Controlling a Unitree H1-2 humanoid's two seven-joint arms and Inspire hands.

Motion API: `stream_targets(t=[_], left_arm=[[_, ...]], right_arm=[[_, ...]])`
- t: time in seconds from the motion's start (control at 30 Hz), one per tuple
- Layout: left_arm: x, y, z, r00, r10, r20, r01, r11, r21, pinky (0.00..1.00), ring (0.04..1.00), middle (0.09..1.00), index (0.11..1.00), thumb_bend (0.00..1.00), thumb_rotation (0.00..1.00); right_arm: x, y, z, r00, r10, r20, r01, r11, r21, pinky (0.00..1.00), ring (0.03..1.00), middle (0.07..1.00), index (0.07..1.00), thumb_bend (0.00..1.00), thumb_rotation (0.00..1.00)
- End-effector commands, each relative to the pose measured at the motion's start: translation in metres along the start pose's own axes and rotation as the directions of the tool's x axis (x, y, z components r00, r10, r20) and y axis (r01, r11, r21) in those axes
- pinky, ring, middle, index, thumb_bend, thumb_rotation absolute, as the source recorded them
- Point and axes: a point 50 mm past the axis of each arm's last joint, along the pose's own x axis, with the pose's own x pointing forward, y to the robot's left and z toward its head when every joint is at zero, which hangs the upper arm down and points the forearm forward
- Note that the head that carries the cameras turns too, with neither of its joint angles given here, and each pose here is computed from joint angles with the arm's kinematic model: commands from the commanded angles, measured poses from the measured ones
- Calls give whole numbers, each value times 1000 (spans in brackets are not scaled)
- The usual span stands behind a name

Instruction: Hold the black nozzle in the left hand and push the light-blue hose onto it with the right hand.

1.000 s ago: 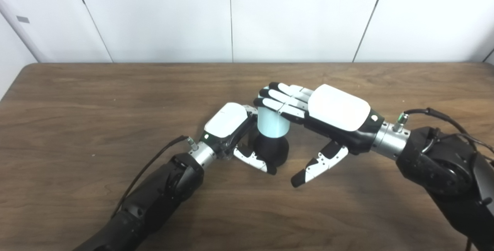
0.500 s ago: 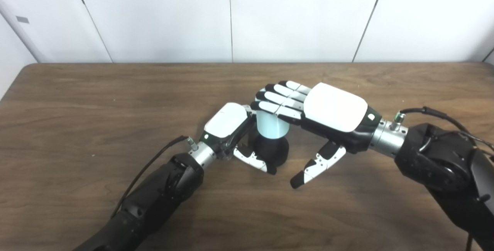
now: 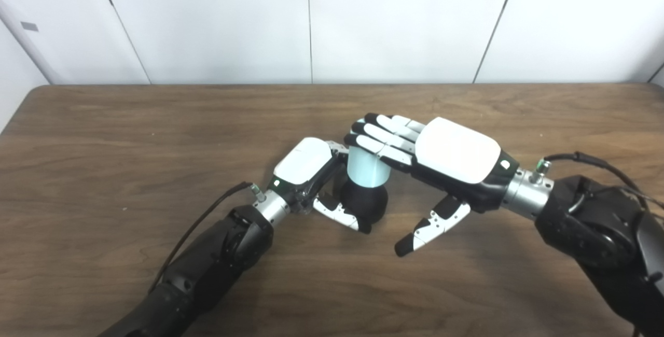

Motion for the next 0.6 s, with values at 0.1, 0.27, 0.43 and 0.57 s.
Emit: stream_targets(t=[0.1,0.27,0.43,0.57], left_arm=[[-41,-73,4,949,-308,-65,303,950,-77,664,626,478,488,526,0],[-40,-72,5,948,-311,-68,305,949,-82,677,631,482,485,526,0],[-40,-71,5,948,-310,-70,304,949,-88,649,629,479,487,526,0],[-39,-72,5,948,-311,-68,305,949,-80,643,630,482,485,526,0]], right_arm=[[-9,21,-4,994,64,-88,-61,998,34,977,1000,1000,1000,709,838],[-9,24,-4,993,62,-97,-58,997,44,990,1000,1000,1000,694,847],[-8,24,-4,993,71,-94,-67,997,45,1000,1000,1000,1000,689,831],[-4,21,-2,994,91,-64,-89,996,20,1000,1000,1000,1000,687,824]])
